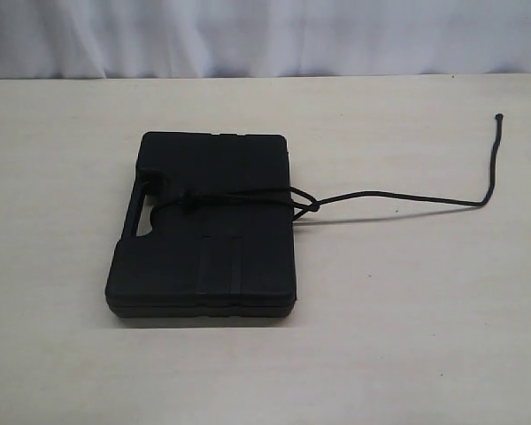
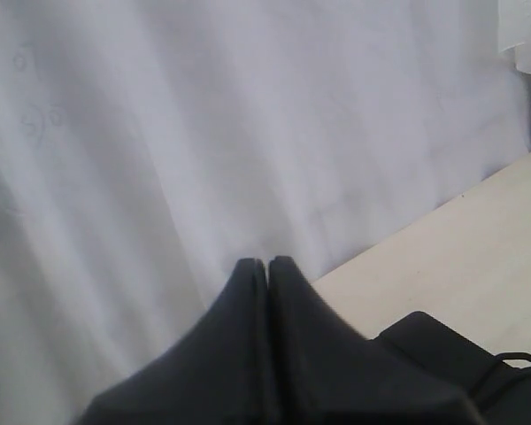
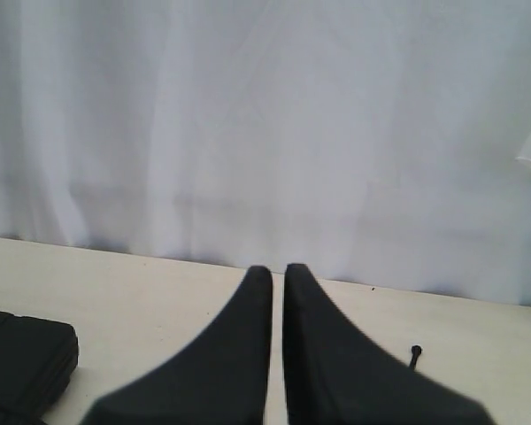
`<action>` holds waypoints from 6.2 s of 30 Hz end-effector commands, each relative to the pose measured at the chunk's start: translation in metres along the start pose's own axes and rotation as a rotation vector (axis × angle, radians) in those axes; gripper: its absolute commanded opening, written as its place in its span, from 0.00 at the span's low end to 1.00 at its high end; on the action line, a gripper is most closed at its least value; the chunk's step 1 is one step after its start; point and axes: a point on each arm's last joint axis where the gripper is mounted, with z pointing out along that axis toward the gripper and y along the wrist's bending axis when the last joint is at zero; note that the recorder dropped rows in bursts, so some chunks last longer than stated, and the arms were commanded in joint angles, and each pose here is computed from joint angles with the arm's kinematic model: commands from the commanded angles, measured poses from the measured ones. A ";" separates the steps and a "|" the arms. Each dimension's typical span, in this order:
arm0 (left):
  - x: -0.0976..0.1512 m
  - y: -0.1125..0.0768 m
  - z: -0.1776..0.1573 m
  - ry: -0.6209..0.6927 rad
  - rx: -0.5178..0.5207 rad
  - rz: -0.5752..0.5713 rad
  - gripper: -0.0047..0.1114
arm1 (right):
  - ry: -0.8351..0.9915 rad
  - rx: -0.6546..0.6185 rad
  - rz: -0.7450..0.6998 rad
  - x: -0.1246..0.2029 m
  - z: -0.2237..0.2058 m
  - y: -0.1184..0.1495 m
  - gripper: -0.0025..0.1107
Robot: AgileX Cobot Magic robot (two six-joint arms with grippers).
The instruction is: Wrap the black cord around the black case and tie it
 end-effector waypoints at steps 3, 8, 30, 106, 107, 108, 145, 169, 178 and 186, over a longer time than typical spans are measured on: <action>-0.001 -0.001 -0.001 -0.015 0.003 0.002 0.04 | 0.013 -0.022 -0.005 0.003 0.001 0.003 0.06; -0.001 -0.001 -0.002 -0.019 0.002 0.000 0.04 | 0.013 -0.042 -0.001 0.003 0.001 0.005 0.06; 0.096 -0.025 -0.071 0.067 -0.031 -0.222 0.04 | 0.050 -0.095 -0.040 0.105 -0.058 0.014 0.06; 0.116 -0.015 -0.076 0.295 -0.265 -0.162 0.04 | 0.111 0.098 0.018 0.109 -0.058 0.004 0.06; 0.116 -0.015 -0.076 0.295 -0.265 -0.162 0.04 | 0.111 0.098 0.018 0.109 -0.058 0.004 0.06; 0.116 -0.015 -0.076 0.295 -0.265 -0.162 0.04 | 0.111 0.098 0.018 0.109 -0.058 0.004 0.06; 0.116 -0.015 -0.076 0.294 -0.264 -0.168 0.04 | 0.111 0.098 0.018 0.109 -0.058 0.004 0.06; 0.116 -0.014 -0.076 0.299 -0.268 -0.143 0.04 | 0.111 0.098 0.018 0.109 -0.058 0.004 0.06; 0.116 -0.014 -0.076 0.299 -0.268 -0.143 0.04 | 0.111 0.098 0.018 0.109 -0.058 0.004 0.06; 0.116 -0.014 -0.076 0.299 -0.268 -0.143 0.04 | 0.111 0.098 0.018 0.109 -0.058 0.004 0.06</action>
